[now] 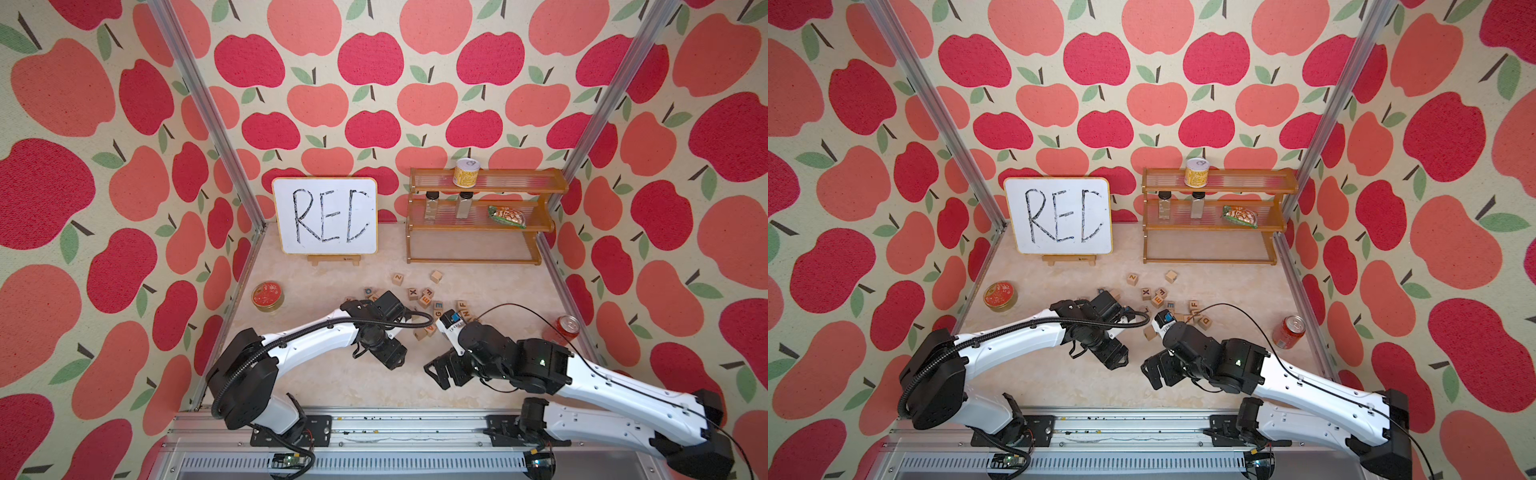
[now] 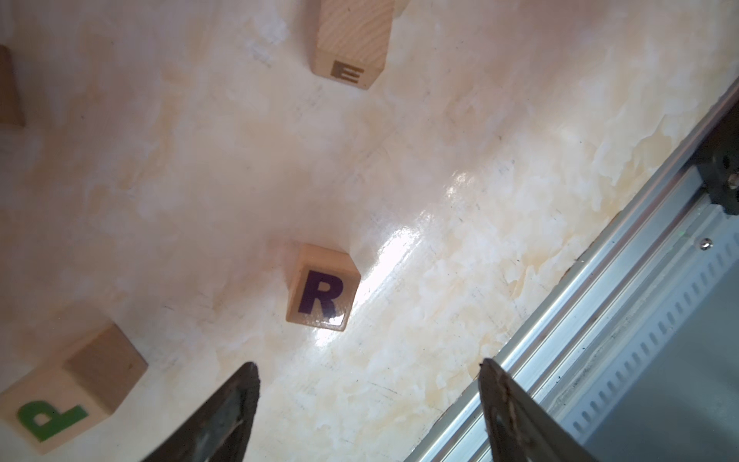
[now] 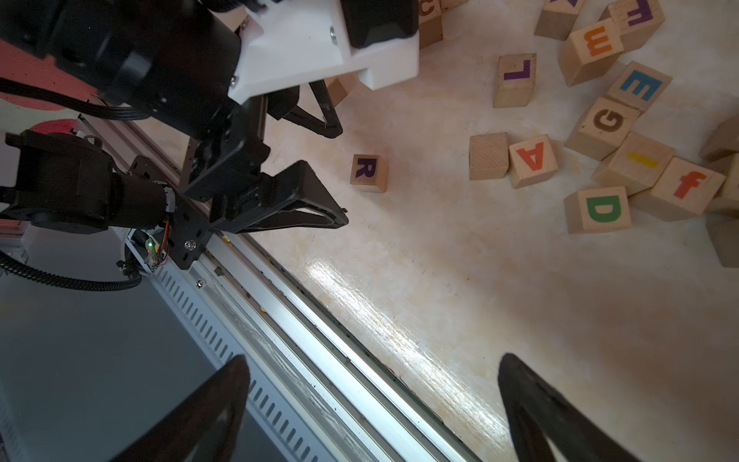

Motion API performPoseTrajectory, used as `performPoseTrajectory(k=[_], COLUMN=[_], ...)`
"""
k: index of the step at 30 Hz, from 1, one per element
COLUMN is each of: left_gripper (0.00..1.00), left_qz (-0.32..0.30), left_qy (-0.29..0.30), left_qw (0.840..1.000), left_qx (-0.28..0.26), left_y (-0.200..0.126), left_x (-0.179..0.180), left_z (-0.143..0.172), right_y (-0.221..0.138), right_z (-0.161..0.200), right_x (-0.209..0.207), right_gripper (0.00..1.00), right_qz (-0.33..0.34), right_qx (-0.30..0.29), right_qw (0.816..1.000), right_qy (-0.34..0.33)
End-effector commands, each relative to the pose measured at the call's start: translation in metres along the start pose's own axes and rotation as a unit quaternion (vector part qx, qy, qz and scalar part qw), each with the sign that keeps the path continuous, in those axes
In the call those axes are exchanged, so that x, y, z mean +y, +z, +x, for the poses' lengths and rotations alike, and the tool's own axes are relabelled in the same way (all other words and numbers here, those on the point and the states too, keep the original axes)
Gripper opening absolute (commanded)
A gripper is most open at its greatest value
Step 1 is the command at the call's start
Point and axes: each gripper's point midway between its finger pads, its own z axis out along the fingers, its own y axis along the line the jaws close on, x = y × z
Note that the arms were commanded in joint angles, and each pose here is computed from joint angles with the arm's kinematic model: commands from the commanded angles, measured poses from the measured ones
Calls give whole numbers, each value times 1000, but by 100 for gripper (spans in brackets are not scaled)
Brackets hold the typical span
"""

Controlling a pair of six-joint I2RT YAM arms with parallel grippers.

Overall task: Assemble the uppercase word "red" with letter blocks
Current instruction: Adjust the letter block at the center of the board.

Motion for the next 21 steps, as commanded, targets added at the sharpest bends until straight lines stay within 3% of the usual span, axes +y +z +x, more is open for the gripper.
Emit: performPoseTrajectory(k=[1, 21], left_gripper=[78, 62], left_qz=[-44, -46], left_qy=[42, 74], left_qw=[998, 996], left_qx=[-13, 7], left_y=[2, 40], left_x=[15, 23], left_z=[-3, -11], right_y=[-4, -6], right_z=[8, 6], right_x=[-3, -18], right_gripper=[99, 99], right_qz=[-5, 13], right_qx=[10, 1], right_qw=[1000, 1000], right_qy=[-9, 19])
